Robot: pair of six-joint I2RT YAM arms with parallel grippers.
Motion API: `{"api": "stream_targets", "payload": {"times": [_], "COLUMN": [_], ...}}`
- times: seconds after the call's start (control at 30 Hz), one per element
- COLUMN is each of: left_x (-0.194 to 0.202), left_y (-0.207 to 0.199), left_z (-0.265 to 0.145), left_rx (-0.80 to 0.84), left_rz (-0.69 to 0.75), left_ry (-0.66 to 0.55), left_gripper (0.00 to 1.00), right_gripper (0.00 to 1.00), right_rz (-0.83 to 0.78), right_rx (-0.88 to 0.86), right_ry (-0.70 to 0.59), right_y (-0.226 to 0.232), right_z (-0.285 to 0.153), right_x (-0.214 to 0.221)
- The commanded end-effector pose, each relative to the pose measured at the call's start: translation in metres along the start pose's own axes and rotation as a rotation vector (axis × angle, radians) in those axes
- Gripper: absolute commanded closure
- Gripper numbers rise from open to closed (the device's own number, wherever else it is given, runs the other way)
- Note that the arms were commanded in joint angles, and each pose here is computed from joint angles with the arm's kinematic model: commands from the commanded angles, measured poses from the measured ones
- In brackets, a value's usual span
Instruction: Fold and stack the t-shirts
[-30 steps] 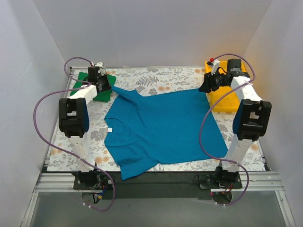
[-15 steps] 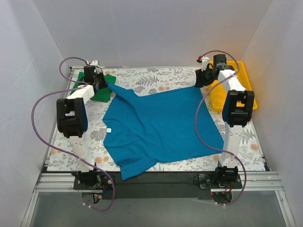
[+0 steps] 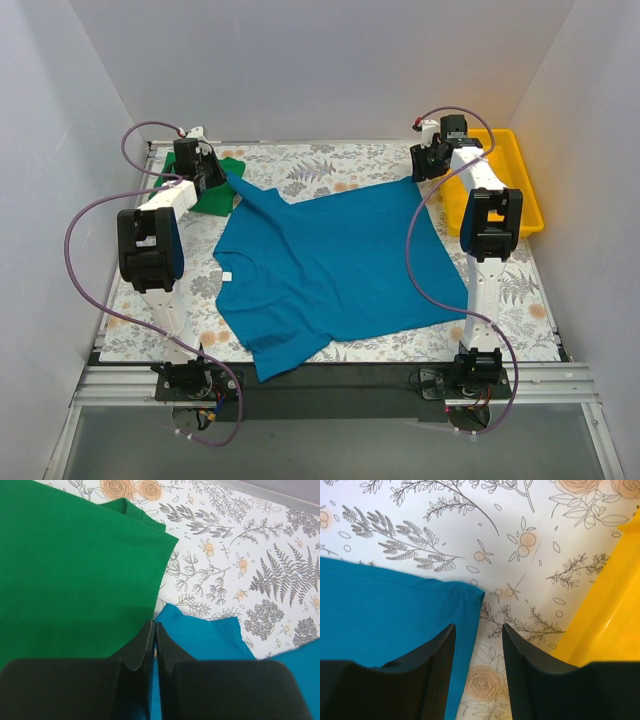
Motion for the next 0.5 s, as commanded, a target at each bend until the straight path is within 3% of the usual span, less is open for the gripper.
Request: {"api": "stream_targets", "payload": {"times": [0.0,0.47], "left_x": [-0.029,-0.029], "left_y": [-0.007,-0.011], "left_z": [-0.023,-0.021], "left_rx": [0.021,0.059], "left_rz": [0.014,-0.002], "left_ry": [-0.088,-0.081], "left_gripper": [1.0,1.0], "right_gripper": [0.52,0.56], "right_rz": [-0.001,0.018], "right_rx": [-0.017,-0.075], "right_ry": [-0.075,-0.06], "right_y": [0.005,0.006], "right_z": [0.01,0.03], "right_x": [-0.021,-0.012]}}
Point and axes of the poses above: each gripper's point midway between its finger pads, its own z axis out along the fingers, its own y axis along the line the jaws close on, x = y × z, the point moved 6 cm from there along -z, back along the fingers, and after that the axes turned 8 degrees about z, right-handed, at the moved point
